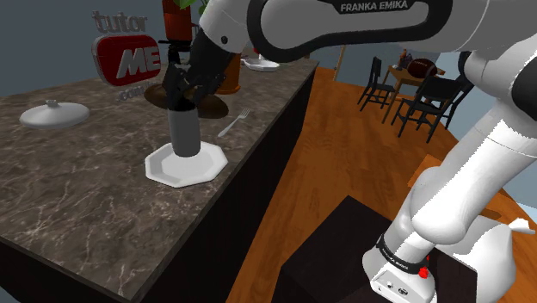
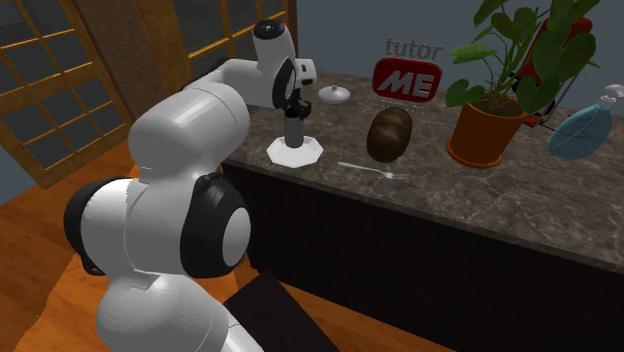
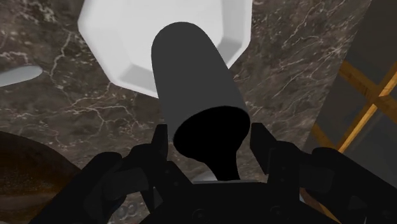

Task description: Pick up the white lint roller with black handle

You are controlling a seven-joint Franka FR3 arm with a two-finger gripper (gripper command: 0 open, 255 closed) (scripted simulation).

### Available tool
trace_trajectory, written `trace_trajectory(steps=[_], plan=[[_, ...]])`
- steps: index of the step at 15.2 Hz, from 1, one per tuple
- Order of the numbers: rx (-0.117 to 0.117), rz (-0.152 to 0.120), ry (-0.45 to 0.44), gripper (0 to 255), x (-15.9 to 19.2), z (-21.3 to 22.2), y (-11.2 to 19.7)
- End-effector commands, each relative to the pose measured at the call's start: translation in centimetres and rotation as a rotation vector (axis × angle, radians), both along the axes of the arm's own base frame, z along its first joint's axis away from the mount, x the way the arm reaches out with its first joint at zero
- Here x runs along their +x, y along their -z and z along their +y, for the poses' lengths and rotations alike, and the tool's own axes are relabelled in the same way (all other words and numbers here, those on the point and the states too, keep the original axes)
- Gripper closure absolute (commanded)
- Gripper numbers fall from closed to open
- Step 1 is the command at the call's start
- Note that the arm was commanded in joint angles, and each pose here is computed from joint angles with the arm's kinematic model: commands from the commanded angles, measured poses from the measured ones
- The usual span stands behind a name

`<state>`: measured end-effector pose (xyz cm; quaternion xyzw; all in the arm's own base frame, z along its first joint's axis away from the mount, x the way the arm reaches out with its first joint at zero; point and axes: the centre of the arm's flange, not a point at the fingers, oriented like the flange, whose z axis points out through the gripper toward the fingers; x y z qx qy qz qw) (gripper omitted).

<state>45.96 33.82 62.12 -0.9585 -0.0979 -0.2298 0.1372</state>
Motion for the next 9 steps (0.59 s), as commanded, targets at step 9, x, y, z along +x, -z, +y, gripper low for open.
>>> trace_trajectory(steps=[9], plan=[[0.000,-0.001,0.000,255,0.0,0.0,-4.4]])
